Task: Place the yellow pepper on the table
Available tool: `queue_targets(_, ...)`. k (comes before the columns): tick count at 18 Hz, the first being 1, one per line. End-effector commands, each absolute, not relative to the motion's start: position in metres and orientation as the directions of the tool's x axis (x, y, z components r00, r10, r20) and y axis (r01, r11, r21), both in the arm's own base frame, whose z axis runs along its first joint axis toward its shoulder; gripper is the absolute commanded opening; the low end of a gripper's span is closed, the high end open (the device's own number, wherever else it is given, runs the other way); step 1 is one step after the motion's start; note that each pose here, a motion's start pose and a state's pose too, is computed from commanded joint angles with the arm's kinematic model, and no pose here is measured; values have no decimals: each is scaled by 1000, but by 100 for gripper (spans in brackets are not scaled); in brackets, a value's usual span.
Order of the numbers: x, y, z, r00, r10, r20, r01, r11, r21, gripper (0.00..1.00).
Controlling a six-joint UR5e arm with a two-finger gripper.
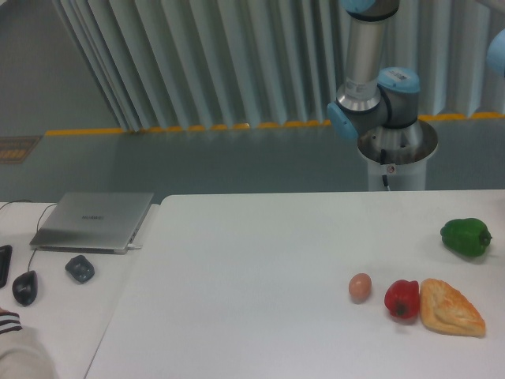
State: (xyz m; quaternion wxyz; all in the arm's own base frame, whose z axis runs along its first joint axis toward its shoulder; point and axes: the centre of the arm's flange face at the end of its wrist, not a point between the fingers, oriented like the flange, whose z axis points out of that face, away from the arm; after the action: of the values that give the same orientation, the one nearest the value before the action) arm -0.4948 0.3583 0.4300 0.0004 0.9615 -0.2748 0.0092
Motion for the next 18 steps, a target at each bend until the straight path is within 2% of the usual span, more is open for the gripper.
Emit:
queue_targets(9,-484,361,434,844,-536,12,-536,-844,-14,100)
queue_targets(13,-483,352,421,852,-523,26,-523,-852,-21,100)
queue_targets(14,-490,342,412,867,-498,11,-498,-867,-19,100)
queue_targets(16,-502,328,411,878,-472,-77,-474,-881,-9,100)
queue_targets(18,-503,319,412,884,-456,-105,-459,-889,-1,100)
